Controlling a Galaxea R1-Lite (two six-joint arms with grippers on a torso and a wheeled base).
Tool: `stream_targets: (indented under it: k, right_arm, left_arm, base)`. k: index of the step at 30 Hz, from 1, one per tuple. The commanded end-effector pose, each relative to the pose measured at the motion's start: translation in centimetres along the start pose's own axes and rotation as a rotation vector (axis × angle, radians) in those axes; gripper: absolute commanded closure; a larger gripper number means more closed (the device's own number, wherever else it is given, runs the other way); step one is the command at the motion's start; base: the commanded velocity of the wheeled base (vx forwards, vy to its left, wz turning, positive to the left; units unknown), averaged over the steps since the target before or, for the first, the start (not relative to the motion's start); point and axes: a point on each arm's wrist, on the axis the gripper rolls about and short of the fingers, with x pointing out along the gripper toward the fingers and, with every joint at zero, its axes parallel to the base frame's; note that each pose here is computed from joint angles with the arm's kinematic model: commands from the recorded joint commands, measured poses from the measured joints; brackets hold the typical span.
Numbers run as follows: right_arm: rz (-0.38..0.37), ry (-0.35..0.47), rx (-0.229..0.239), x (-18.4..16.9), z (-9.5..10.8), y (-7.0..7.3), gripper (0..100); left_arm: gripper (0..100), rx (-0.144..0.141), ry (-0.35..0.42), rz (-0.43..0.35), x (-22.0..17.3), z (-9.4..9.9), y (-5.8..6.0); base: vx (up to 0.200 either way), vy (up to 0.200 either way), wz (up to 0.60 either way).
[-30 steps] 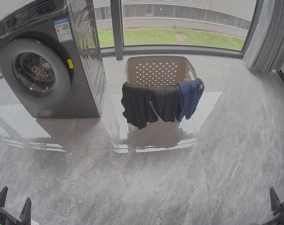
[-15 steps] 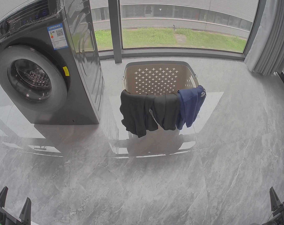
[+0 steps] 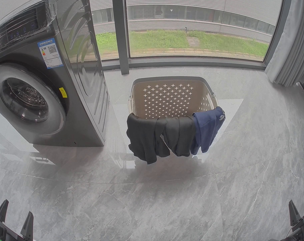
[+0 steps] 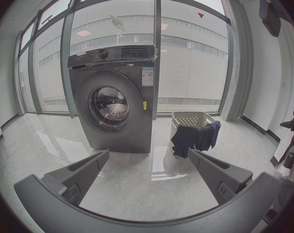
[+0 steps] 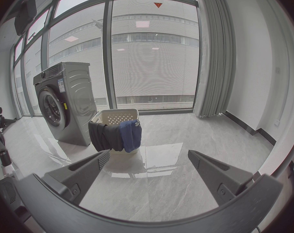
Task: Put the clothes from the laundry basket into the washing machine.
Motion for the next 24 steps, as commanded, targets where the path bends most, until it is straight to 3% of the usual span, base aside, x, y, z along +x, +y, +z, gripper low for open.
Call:
stream_targets:
  k: [1,5,18,24]
  right_arm:
    - [0.000,0.004,-0.001,0.02,-0.52,0.00,0]
    - [0.000,0.004,-0.001,0.02,-0.52,0.00,0]
    - [0.000,0.002,0.001,0.01,-0.48,0.00,0]
    - [0.000,0.004,0.001,0.02,-0.52,0.00,0]
  left_arm:
    - [0,-0.001,0.001,0.001,0.00,-0.52,0.02]
    - [0,-0.001,0.001,0.001,0.00,-0.52,0.02]
    - [0,-0.001,0.001,0.001,0.00,-0.52,0.02]
    - [0,0.002,0.001,0.001,0.00,-0.52,0.02]
  base:
    - [0.000,0.000,0.00]
    - [0.000,0.000,0.00]
    - [0.000,-0.200,0.00]
    - [0.000,0.000,0.00]
